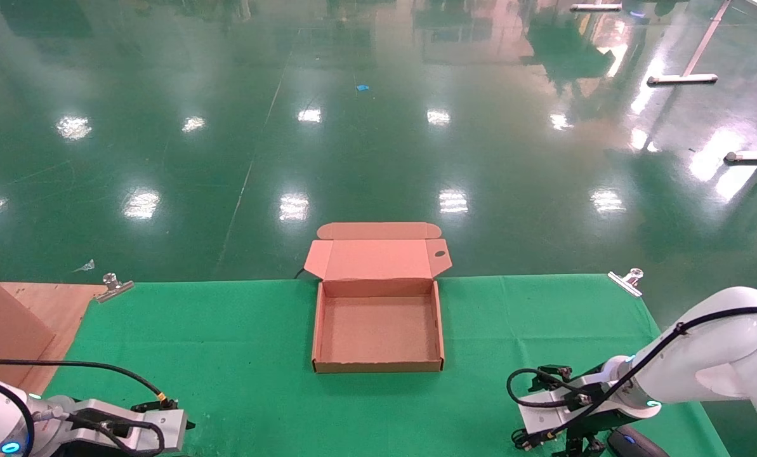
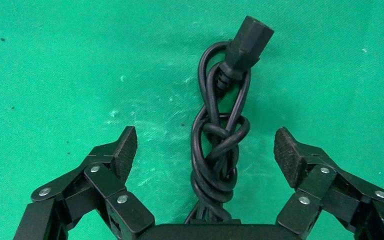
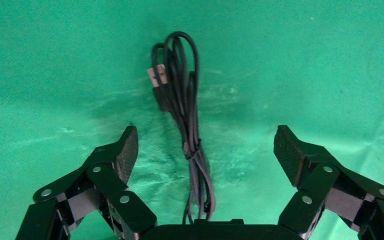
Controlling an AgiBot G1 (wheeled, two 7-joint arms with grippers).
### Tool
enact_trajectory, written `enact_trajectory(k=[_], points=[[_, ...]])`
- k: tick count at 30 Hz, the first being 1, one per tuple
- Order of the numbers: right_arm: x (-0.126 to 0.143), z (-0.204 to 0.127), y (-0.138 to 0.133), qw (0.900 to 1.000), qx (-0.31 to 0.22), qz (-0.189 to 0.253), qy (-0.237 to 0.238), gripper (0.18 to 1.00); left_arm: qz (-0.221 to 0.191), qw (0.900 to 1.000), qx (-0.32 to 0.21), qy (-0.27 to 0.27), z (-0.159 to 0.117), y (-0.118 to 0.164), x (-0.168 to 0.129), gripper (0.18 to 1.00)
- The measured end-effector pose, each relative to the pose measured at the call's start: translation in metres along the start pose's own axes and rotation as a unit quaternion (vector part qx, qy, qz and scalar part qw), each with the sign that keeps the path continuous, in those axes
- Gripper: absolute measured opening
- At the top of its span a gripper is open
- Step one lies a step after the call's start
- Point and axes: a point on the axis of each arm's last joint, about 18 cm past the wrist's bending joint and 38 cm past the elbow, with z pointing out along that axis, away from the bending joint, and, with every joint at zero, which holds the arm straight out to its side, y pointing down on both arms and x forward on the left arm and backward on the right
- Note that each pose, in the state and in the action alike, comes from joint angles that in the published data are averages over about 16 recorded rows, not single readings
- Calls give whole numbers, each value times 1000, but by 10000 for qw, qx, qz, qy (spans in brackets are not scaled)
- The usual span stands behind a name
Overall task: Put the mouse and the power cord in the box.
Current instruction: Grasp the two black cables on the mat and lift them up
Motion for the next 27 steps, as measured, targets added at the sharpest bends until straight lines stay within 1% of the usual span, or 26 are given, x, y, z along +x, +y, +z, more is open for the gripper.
enact_trajectory(k=[4,11,18,24,27], points=[[2,1,1,10000,-20,4,67,978,27,10000,4,-11,1,1,0,979],[6,1,3,9998,-63,34,178,910,62,10000,11,-18,1,3,2,924],[6,1,4,9997,-89,46,200,799,100,9999,54,26,-1,4,5,823],[4,1,4,9998,-60,83,145,673,111,9998,130,104,-2,4,9,707],[2,0,4,9999,-24,101,89,601,103,9997,183,147,-2,4,11,627]])
